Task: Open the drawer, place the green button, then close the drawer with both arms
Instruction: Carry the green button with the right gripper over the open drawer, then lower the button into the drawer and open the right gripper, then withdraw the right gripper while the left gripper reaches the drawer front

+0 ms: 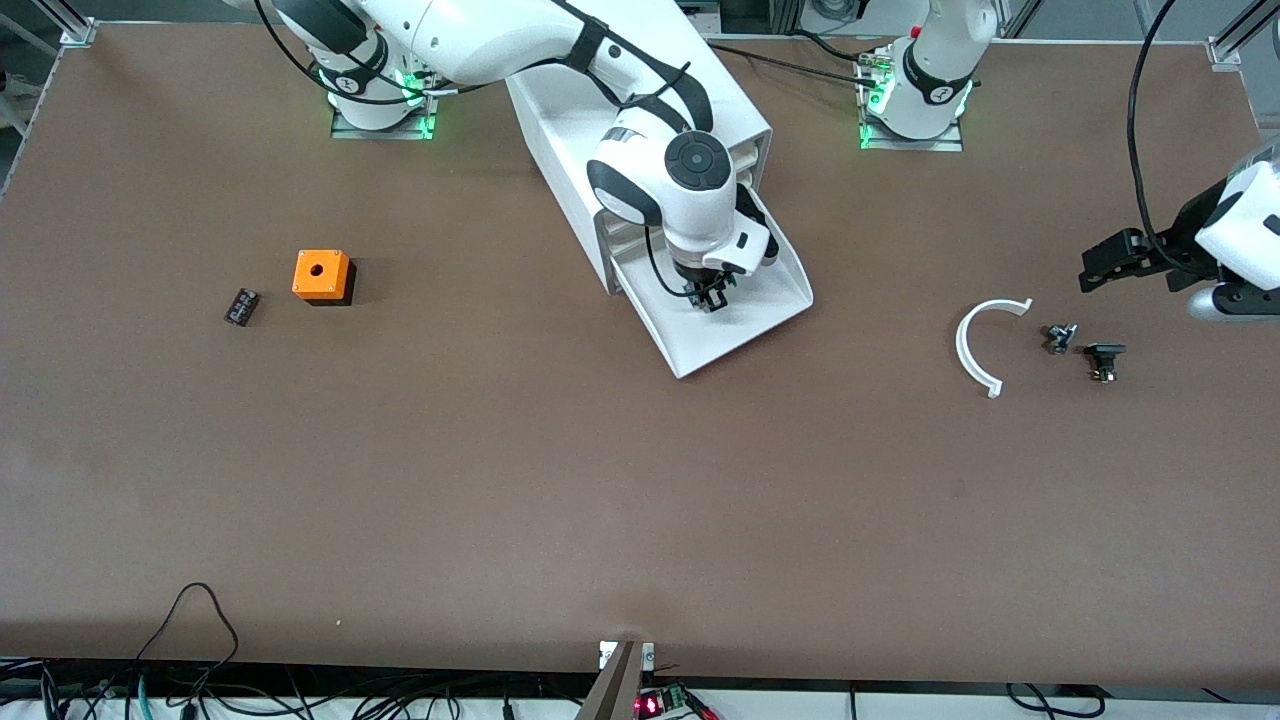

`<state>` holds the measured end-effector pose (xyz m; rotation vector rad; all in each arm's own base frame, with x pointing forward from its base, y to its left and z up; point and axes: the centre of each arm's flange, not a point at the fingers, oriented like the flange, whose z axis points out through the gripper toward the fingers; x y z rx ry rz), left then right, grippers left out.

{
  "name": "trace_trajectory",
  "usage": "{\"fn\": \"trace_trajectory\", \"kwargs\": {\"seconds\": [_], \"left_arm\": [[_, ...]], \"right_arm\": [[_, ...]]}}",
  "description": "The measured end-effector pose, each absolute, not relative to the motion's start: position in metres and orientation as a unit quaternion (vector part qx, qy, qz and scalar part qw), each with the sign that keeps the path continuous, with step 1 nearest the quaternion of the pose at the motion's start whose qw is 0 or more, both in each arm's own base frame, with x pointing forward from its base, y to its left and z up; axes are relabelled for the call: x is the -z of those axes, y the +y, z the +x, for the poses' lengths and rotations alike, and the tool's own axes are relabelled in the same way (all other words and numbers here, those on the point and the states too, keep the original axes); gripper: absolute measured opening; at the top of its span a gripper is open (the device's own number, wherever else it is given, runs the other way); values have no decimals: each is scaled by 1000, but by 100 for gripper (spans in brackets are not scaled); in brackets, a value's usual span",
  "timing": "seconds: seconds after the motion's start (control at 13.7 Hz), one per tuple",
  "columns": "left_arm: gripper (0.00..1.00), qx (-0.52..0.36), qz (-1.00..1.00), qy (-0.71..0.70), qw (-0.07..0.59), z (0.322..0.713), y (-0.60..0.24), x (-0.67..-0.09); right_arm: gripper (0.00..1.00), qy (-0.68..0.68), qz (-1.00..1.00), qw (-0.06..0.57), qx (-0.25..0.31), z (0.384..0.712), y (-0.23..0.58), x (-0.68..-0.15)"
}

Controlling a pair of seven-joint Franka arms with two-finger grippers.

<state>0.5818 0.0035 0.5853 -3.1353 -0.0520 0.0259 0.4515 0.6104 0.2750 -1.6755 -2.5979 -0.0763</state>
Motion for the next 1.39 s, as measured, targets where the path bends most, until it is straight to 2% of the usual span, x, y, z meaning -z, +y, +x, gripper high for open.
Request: {"fn": "trace_trajectory", "kwargs": {"seconds": [0.15,0.22,0.44,0.58,0.66,0.88,1.1,1.39], "left_arm": [[100,4,-1000,-18,3,584,4,-588],[100,5,-1000,-19,3,585,4,-588],[100,5,-1000,-20,3,585,4,-588],[100,6,-1000,-20,3,585,4,-587],[100,10,-1000,-20,2,587,4,-587],[100,25,-1000,-12,0,602,-4,-570],[100,23,-1000,-7,-9,612,-29,-543],[100,33,-997,-63,-23,613,-89,-488]], "right_arm": [[41,-840,-542,27,18,444,614,-266],[46,-839,-543,27,17,443,615,-264],[76,-822,-569,27,27,447,617,-275],[96,-798,-599,25,56,456,620,-314],[100,-785,-615,23,73,462,618,-340],[100,-747,-655,16,113,493,594,-403],[100,-708,-693,8,136,530,555,-442],[100,-560,-813,-1,159,584,483,-486]]}}
